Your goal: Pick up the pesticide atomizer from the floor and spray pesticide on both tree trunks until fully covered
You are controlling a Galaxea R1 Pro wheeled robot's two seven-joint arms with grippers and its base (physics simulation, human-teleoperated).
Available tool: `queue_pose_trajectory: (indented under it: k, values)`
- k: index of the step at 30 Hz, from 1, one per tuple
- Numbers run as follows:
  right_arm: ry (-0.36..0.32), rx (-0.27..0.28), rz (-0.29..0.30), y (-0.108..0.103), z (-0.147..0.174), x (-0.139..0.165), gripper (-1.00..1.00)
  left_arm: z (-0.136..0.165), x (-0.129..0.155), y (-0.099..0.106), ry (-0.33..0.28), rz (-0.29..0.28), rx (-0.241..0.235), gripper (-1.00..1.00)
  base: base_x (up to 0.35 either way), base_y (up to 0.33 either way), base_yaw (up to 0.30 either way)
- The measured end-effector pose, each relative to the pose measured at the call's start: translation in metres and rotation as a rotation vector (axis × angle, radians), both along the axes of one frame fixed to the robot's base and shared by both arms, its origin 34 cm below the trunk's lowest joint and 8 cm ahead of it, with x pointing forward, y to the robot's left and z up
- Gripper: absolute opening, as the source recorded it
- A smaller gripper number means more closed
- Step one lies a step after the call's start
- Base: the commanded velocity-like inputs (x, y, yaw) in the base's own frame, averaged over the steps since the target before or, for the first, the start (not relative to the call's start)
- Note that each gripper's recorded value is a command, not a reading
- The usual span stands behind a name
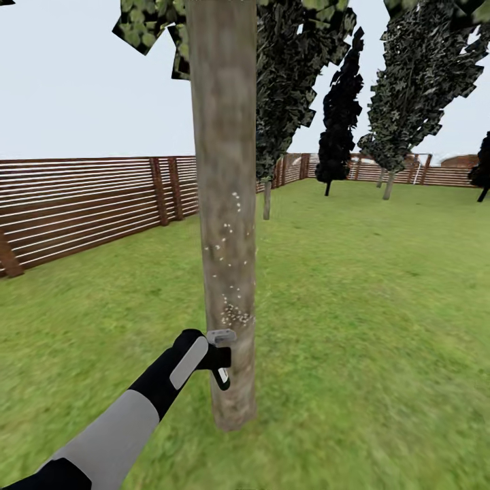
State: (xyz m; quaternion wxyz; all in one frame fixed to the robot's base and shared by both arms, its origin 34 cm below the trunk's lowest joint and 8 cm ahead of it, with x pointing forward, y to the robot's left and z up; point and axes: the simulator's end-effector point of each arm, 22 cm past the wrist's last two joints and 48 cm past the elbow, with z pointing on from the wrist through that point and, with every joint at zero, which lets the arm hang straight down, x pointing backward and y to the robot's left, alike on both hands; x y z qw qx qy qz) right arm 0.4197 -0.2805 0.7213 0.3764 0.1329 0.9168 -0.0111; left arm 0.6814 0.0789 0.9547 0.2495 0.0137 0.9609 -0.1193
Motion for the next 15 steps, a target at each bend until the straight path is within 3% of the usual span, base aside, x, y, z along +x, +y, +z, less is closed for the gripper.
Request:
queue_pose_trajectory:
  k: [15]
  values:
    - [0.000,0.000,-0.001,-0.0004,-0.0001,-0.0004,-1.00,0.0013,0.0004,-0.0034,-0.007,-0.011,-0.010,-1.00,-0.011,0.334,-0.226]
